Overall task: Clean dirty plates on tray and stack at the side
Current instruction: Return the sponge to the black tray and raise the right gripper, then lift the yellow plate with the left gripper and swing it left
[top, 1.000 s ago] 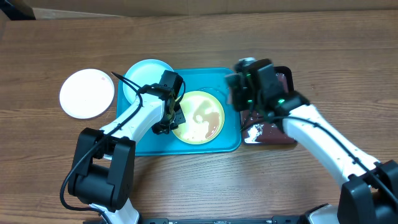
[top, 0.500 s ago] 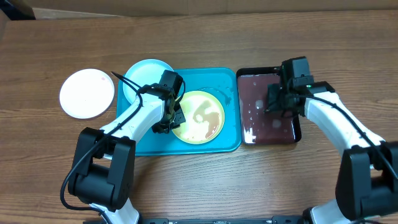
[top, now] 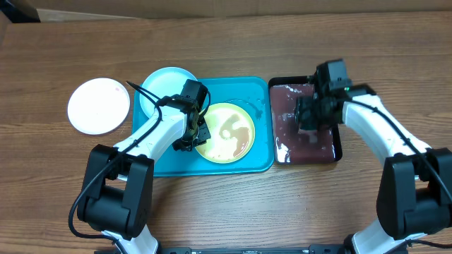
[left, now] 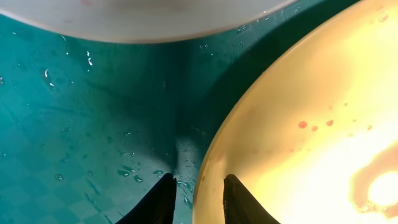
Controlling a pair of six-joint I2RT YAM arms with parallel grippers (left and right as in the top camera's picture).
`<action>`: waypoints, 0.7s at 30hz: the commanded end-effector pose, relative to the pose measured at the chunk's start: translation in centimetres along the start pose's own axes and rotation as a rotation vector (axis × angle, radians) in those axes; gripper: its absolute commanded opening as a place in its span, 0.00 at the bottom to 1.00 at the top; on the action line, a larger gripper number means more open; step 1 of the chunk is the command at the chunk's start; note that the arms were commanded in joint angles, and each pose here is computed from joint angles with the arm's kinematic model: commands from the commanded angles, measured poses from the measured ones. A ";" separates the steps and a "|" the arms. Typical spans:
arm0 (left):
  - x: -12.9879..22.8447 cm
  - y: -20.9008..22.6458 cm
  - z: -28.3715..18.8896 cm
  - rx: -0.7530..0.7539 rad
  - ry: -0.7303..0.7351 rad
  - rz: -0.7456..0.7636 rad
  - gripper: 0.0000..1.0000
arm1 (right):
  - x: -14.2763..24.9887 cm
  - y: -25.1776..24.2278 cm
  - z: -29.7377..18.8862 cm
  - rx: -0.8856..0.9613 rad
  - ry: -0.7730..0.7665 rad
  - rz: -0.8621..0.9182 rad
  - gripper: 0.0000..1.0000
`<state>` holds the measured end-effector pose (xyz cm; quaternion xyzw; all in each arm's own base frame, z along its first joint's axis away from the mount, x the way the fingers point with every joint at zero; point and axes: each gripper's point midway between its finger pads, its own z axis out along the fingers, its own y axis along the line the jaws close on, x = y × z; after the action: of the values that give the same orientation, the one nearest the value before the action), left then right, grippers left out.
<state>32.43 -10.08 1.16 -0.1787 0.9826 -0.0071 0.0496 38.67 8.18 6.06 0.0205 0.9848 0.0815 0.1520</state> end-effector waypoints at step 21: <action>0.3 0.2 0.6 -0.006 0.022 0.009 0.27 | -5.0 -11.6 -5.8 0.133 -0.152 0.265 1.00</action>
<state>32.40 -10.09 1.15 -0.1787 0.9827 -0.0073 0.0490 41.30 -4.47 10.03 0.1684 0.9650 0.0358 0.1978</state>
